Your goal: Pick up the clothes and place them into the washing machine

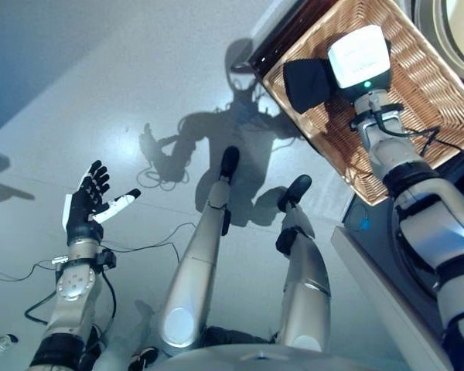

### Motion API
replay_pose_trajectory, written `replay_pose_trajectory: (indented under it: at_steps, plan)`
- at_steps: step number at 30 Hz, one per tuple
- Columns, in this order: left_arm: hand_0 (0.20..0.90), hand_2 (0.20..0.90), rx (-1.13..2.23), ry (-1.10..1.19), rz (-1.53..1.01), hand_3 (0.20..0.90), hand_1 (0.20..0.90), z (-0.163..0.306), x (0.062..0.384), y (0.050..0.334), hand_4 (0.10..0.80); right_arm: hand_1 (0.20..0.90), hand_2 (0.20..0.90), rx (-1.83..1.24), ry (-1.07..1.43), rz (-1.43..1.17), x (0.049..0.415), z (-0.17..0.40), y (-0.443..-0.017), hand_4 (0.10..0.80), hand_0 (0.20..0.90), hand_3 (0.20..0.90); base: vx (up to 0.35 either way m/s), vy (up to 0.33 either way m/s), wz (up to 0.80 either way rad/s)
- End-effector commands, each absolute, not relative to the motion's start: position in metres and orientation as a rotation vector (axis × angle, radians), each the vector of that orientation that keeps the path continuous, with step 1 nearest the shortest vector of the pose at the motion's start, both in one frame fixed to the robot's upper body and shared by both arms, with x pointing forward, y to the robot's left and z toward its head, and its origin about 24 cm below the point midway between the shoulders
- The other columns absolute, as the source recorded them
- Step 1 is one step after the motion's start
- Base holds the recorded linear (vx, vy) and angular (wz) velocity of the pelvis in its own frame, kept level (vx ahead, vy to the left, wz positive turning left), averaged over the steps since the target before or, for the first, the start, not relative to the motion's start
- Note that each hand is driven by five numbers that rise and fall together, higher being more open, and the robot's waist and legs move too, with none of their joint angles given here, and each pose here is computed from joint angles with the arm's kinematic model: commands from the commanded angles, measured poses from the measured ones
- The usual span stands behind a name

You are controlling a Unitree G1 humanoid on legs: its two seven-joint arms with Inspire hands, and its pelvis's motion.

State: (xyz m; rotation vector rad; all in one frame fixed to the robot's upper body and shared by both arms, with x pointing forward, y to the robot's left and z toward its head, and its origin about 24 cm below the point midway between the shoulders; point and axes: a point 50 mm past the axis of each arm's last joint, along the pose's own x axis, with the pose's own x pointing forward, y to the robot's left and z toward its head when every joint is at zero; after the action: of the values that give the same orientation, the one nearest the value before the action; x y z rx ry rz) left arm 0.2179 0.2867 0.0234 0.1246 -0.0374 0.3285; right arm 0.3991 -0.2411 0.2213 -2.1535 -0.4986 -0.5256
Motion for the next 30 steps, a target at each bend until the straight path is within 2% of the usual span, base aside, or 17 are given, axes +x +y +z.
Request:
replay_pose_trajectory:
  at_steps: [1, 8, 21, 30]
  plan:
    - [0.900, 0.900, 0.161, -0.026, 0.447, 0.900, 0.900, 0.020, 0.180, 0.314, 0.800, 0.200, 0.200, -2.192, -0.382, -0.597, 0.389, 0.215, -0.274, 0.300, 0.200, 0.200, 0.000, 0.000, 0.00]
    - [0.900, 0.900, 0.165, -0.022, 0.455, 0.900, 0.900, 0.018, 0.180, 0.311, 0.800, 0.200, 0.200, -2.010, -0.376, -0.696, 0.382, 0.211, -0.282, 0.300, 0.200, 0.200, 0.002, 0.005, -0.03]
    - [0.900, 0.900, 0.116, 0.009, 0.502, 0.900, 0.900, 0.007, 0.176, 0.306, 0.800, 0.200, 0.200, -1.248, -0.460, -0.702, 0.357, 0.169, -0.267, 0.300, 0.200, 0.200, 0.023, -0.004, -0.07]
    - [0.900, 0.900, 0.091, 0.061, 0.527, 0.900, 0.900, -0.007, 0.175, 0.301, 0.800, 0.200, 0.200, -0.947, -0.333, -0.697, 0.336, 0.121, -0.271, 0.300, 0.200, 0.200, 0.026, -0.026, -0.06]
